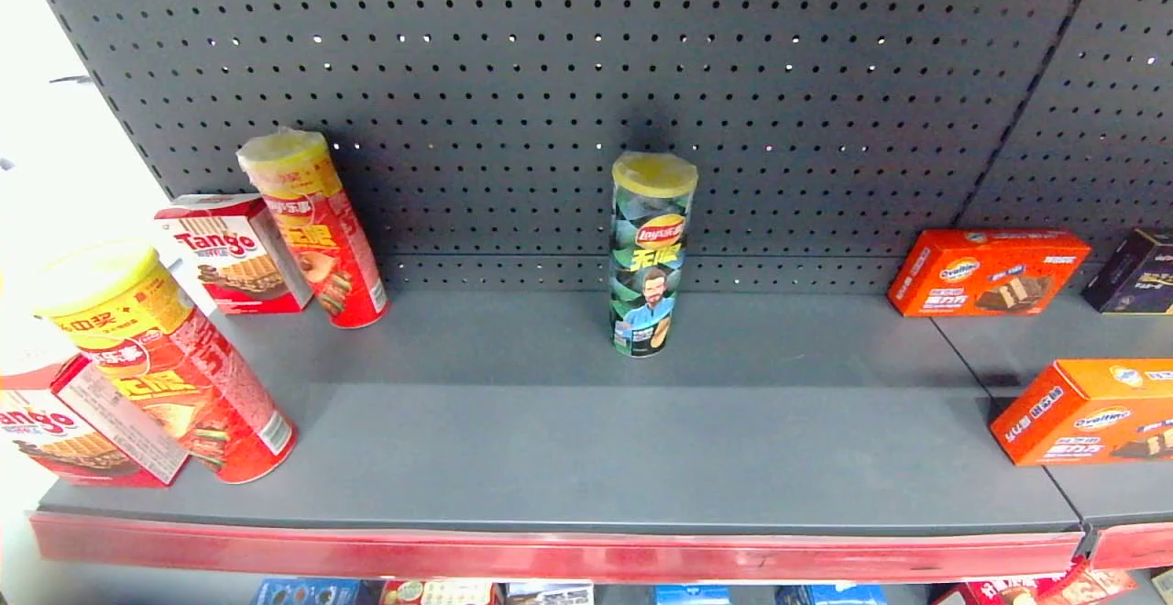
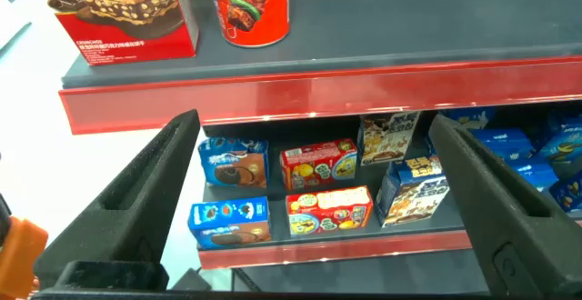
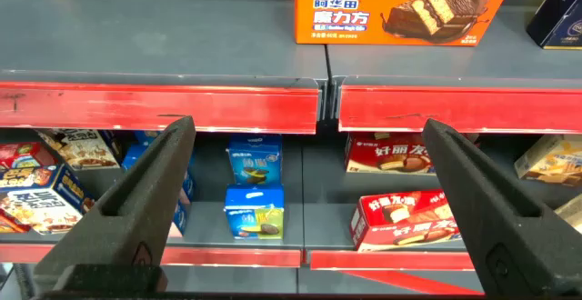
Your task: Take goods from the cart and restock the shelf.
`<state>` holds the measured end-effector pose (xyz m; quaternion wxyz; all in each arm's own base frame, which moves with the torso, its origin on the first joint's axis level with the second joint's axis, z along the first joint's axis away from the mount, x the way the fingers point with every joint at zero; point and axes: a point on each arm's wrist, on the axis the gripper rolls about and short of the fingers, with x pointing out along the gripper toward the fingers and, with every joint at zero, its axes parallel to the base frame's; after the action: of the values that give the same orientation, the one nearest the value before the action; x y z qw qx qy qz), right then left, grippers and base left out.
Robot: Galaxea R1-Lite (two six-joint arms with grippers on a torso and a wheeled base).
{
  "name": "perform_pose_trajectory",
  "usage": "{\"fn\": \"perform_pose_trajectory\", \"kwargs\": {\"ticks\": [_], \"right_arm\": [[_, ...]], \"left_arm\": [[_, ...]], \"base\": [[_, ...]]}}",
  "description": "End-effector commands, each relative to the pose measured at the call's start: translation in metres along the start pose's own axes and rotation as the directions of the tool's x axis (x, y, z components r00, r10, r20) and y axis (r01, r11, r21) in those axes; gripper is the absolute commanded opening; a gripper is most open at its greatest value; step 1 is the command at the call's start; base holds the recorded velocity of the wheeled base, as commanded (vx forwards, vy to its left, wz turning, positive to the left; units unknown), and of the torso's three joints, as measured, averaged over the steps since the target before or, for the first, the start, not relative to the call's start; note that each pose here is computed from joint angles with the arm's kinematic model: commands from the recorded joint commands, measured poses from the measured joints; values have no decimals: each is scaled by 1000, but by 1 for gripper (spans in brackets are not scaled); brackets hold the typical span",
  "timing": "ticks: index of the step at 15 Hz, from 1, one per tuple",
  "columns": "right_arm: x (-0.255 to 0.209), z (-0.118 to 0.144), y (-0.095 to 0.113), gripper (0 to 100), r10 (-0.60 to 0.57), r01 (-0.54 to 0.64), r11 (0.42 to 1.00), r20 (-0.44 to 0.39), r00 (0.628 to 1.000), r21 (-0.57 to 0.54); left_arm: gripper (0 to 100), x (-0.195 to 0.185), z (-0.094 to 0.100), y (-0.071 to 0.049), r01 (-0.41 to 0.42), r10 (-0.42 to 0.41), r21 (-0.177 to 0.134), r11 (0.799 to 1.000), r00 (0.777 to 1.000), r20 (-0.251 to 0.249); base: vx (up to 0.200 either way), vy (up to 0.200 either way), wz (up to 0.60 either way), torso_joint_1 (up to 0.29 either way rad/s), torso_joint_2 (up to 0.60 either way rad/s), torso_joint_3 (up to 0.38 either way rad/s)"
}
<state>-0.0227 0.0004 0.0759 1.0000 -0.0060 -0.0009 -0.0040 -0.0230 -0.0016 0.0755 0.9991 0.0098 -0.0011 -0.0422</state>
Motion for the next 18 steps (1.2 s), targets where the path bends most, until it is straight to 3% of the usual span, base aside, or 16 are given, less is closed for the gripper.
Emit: {"fn": "perform_pose_trajectory", "kwargs": {"ticks": [1,5,15,18], "right_arm": [[0,0,0,100,0,0,1000,1,1000,0],[0,0,0,100,-1,1,1000,1,1000,1],[0,0,0,100,-1,1,1000,0,1000,-2],[0,0,0,100,-3,3,1000,1,1000,0]], "left_arm": [[100,0,0,0,0,0,0,1000,1000,-1],[100,0,0,0,0,0,-1,1000,1000,-1],[100,0,0,0,0,0,-1,1000,1000,-1],[100,0,0,0,0,0,-1,1000,1000,-1]], "base": [[0,0,0,0,0,0],[0,0,0,0,0,0],[0,0,600,3,3,1],[0,0,0,0,0,0]]}}
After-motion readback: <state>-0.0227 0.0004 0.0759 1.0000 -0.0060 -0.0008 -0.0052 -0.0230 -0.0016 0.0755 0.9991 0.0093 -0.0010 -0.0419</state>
